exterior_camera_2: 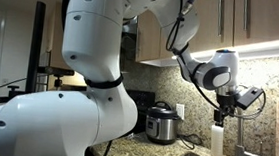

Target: Turn the tap faucet to the left, then open the tap

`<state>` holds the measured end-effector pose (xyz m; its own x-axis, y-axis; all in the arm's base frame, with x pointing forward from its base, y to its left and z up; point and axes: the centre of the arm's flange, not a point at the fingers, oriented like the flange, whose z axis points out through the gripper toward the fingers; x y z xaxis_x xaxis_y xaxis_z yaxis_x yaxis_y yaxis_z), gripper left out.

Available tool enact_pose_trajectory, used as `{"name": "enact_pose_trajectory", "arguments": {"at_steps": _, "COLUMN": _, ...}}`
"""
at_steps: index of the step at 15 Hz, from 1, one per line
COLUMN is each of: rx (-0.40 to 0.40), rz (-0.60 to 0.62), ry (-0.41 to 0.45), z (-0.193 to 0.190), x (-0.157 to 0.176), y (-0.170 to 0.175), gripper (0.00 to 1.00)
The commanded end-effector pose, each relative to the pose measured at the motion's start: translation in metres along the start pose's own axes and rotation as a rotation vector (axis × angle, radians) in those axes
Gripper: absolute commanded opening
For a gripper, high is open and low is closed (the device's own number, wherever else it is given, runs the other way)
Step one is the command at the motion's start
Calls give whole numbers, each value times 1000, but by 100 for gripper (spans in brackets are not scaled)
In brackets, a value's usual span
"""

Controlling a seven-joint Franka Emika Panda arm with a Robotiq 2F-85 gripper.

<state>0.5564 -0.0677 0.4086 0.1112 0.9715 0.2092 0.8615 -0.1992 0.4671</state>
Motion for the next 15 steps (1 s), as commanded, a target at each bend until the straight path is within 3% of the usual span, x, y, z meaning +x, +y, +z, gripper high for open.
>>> {"name": "enact_pose_trajectory", "arguments": {"at_steps": 1, "rx": 6, "rz": -31, "ry": -27, "z": 28, "x": 28, "y": 20, "gripper": 100}}
{"name": "enact_pose_trajectory", "arguments": {"at_steps": 7, "rx": 5, "rz": -9, "ry": -34, "z": 20, "x": 22, "y": 10, "gripper": 100}}
{"name": "enact_pose_trajectory", "arguments": {"at_steps": 15, "rx": 71, "rz": -163, "ry": -82, "z": 42, "x": 88, "y": 8, "gripper": 100}}
